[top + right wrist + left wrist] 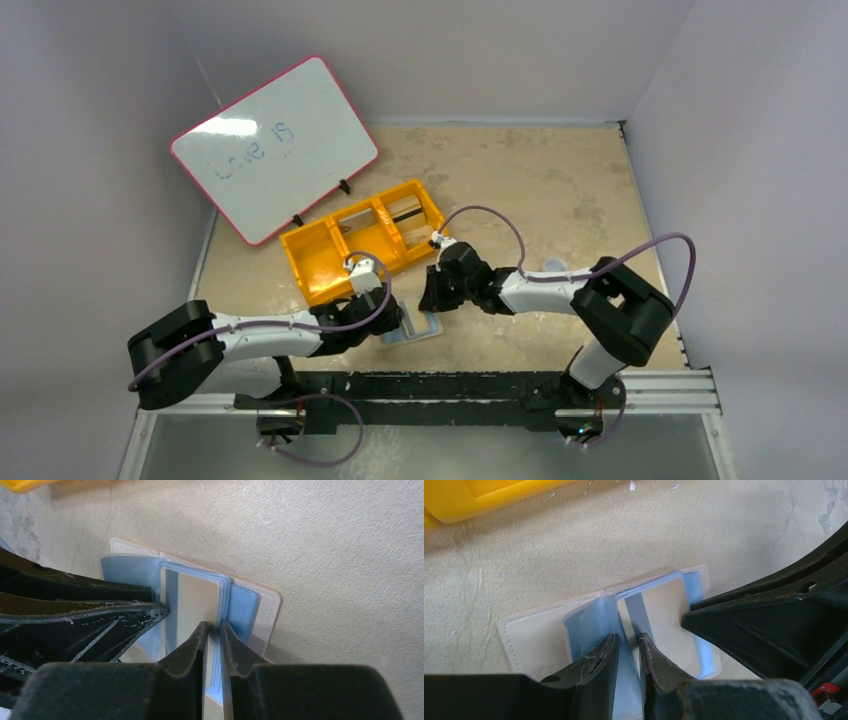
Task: Take the credit cards out of the card holder
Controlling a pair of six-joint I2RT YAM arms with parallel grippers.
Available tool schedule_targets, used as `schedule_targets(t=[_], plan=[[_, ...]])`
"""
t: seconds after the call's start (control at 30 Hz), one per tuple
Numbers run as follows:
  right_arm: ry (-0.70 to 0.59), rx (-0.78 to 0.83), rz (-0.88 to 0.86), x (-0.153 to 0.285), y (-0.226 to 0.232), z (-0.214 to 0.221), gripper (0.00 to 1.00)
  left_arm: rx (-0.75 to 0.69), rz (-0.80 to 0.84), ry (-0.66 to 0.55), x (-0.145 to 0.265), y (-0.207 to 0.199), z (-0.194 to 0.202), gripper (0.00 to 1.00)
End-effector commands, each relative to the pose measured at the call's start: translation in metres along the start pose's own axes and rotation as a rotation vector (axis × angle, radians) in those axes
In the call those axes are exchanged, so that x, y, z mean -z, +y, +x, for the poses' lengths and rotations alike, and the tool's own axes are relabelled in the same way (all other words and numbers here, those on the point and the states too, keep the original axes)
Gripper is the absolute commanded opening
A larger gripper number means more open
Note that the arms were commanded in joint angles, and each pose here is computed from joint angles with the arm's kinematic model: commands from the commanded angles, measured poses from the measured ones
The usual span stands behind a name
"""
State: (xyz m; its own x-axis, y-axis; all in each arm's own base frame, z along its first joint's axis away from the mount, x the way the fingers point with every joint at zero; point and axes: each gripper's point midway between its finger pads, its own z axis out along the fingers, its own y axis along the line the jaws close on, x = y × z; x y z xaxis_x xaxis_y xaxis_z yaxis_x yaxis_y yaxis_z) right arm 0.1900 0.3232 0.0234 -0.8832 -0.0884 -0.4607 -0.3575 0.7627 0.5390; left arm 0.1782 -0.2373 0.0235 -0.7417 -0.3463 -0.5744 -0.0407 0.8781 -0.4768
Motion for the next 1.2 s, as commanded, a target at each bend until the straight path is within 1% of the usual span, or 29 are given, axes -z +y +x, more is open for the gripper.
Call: schedule_targets(t=[0.0, 0.07, 0.1, 0.17, 0.23, 0.33, 0.4, 0.47, 0.53, 0.77, 0.9, 0.93, 0.97, 1.1, 1.17], plan=[[0.036, 0.003, -0.021, 0.000, 0.013, 0.003, 0.12, 0.001, -0.034, 0.048, 0.000, 0.014, 0.016, 0.22], [0.027, 0.013, -0.058, 0.004, 0.020, 0.002, 0.07, 0.020, -0.030, 0.041, 0.001, 0.015, 0.016, 0.23], [0.030, 0.022, -0.096, 0.008, 0.027, 0.002, 0.06, 0.030, -0.027, 0.036, 0.001, 0.016, 0.015, 0.23], [0.022, 0.035, -0.181, 0.018, 0.044, 0.000, 0.09, 0.045, -0.031, 0.024, 0.002, 0.019, 0.014, 0.24], [-0.005, 0.057, -0.229, 0.026, 0.057, -0.009, 0.12, 0.055, -0.028, 0.009, 0.004, 0.020, 0.010, 0.25], [0.008, 0.082, -0.340, 0.033, 0.080, -0.012, 0.17, 0.063, -0.016, -0.005, 0.006, 0.017, 0.006, 0.26], [0.016, 0.066, -0.328, 0.029, 0.079, -0.012, 0.19, 0.066, -0.013, -0.012, 0.007, 0.016, 0.004, 0.26], [0.065, 0.042, -0.307, 0.023, 0.072, -0.002, 0.21, 0.071, -0.005, -0.017, 0.008, 0.015, 0.003, 0.26], [0.083, 0.029, -0.306, 0.021, 0.070, 0.002, 0.22, 0.079, 0.000, -0.026, 0.010, 0.014, 0.000, 0.26], [0.055, 0.044, -0.268, 0.019, 0.069, -0.007, 0.28, 0.108, 0.015, -0.072, 0.019, 0.015, -0.012, 0.27], [0.037, 0.052, -0.275, 0.020, 0.073, -0.015, 0.31, 0.116, 0.027, -0.089, 0.023, 0.013, -0.018, 0.31], [0.042, 0.046, -0.251, 0.020, 0.072, -0.016, 0.36, 0.115, 0.027, -0.094, 0.025, 0.012, -0.019, 0.31], [0.038, 0.048, -0.229, 0.020, 0.070, -0.019, 0.38, 0.113, 0.024, -0.096, 0.025, 0.012, -0.020, 0.31], [0.024, 0.064, -0.223, 0.024, 0.073, -0.025, 0.37, 0.110, 0.021, -0.102, 0.027, 0.012, -0.023, 0.32], [0.036, 0.068, -0.242, 0.025, 0.077, -0.024, 0.37, 0.112, 0.025, -0.105, 0.028, 0.010, -0.024, 0.32]])
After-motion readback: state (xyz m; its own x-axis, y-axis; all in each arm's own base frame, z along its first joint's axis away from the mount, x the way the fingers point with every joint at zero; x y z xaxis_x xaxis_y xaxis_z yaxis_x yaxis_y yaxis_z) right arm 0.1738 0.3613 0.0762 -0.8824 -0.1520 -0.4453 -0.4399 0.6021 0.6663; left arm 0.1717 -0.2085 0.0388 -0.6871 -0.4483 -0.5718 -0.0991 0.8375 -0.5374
